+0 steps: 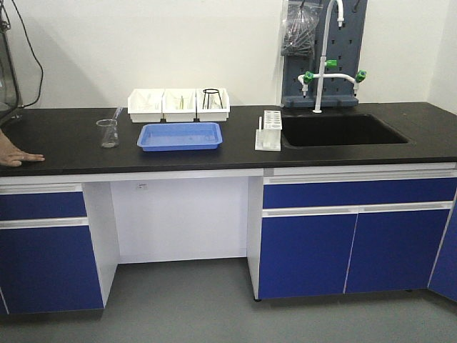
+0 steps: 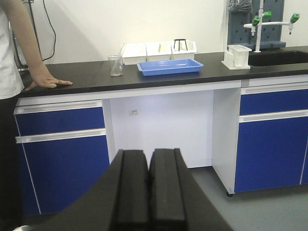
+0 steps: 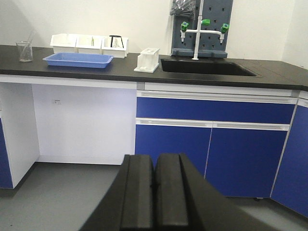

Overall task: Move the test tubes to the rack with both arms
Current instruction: 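Drive the base forward up to the lab bench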

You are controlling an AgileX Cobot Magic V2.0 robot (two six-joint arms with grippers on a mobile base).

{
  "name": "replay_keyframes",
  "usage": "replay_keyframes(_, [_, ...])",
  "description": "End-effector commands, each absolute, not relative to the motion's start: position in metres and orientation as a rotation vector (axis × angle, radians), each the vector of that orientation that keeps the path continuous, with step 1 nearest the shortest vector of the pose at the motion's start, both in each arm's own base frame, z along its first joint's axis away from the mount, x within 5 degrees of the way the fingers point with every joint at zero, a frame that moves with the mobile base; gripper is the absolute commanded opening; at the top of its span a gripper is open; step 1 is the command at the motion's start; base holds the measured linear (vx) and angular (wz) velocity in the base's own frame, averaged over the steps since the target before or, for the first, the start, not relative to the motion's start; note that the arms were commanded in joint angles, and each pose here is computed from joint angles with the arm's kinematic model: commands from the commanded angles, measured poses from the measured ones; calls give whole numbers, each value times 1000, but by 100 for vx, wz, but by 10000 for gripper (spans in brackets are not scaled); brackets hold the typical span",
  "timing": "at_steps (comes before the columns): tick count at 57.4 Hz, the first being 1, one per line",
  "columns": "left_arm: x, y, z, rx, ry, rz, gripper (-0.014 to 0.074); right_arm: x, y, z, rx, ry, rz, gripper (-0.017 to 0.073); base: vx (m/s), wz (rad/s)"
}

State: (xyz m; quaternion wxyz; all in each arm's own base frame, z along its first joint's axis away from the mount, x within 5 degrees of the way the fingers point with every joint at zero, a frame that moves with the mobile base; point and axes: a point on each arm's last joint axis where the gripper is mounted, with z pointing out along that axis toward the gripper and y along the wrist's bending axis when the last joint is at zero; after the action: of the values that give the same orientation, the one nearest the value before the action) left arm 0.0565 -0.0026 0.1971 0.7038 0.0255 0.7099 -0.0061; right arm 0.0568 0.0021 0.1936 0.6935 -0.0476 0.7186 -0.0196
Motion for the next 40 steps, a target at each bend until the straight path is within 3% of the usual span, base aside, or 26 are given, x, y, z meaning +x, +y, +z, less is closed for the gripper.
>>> replay_keyframes(1, [54, -2, 214, 46, 1459, -16, -4, 57, 2, 197, -110, 1529, -49, -8, 12, 0])
replay_keyframes(40, [54, -2, 214, 46, 1459, -16, -4, 57, 2, 197, -110, 1529, -49, -8, 12, 17])
